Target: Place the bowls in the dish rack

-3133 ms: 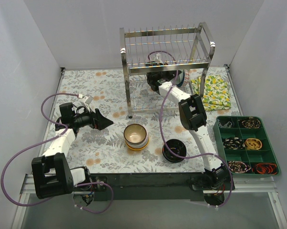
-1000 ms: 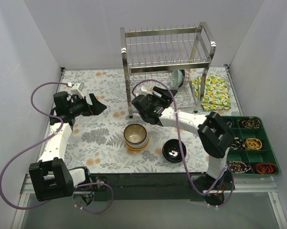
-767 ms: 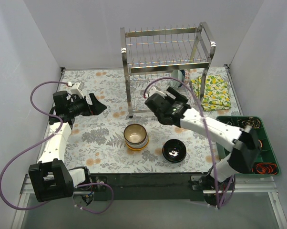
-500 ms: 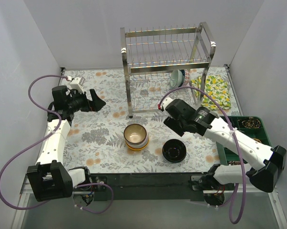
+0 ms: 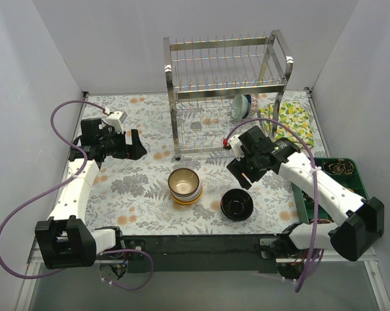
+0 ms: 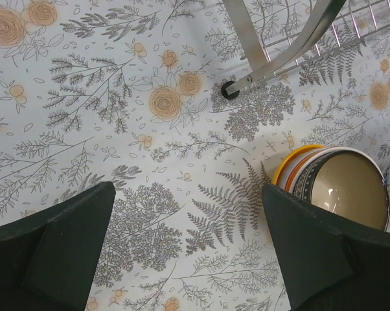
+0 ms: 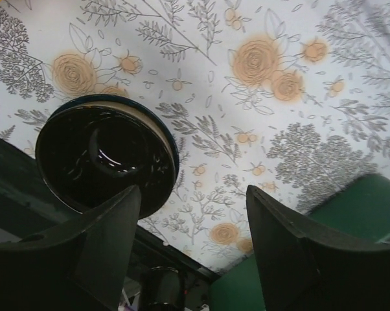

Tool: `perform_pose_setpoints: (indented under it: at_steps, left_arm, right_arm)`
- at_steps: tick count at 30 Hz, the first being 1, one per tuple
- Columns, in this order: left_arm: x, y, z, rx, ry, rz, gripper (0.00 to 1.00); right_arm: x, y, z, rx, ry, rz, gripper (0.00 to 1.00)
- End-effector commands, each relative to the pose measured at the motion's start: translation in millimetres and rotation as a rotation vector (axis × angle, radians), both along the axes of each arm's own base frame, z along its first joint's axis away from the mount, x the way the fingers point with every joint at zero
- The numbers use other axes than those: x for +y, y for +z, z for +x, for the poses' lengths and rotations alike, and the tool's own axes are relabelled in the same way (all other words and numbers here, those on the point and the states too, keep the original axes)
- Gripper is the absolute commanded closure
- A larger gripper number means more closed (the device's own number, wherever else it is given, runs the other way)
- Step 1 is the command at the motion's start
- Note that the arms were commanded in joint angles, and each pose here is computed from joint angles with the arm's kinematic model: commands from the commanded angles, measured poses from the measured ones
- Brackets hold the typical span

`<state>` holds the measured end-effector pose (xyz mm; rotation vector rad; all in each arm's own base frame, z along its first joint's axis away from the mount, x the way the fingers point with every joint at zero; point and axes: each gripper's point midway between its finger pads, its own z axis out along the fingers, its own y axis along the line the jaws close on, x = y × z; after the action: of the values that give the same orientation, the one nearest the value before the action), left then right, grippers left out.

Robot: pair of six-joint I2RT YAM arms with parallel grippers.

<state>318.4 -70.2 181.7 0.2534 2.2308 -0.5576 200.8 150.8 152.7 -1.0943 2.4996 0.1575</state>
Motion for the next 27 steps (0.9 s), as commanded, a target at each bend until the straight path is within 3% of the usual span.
perform_pose_setpoints:
  at_steps: [1,9,19,26,27]
  left_arm:
    - [6.7,-1.7,-2.5,0.015,0.003,0.046,0.02]
    - [9.2,-4.0,-0.6,0.016,-0.007,0.069,0.02]
    - [7.4,3.6,4.0,-0.024,-0.007,0.057,0.02]
    - [6.6,0.4,3.5,-0.026,-0.005,0.048,0.02]
    - [5.9,0.8,3.7,-0.032,-0.008,0.045,0.02]
  right_arm:
    - [18.7,-6.4,-6.9,0.120,-0.002,0.073,0.28]
    - [30.9,-36.5,-15.1,0.280,0.042,0.050,0.33]
    - [21.2,-61.4,-7.6,0.313,-0.001,-0.051,0.39]
    - [15.8,-65.9,-4.0,0.309,-0.023,-0.069,0.59]
    - [14.5,-65.7,-3.4,0.304,-0.027,-0.072,0.67]
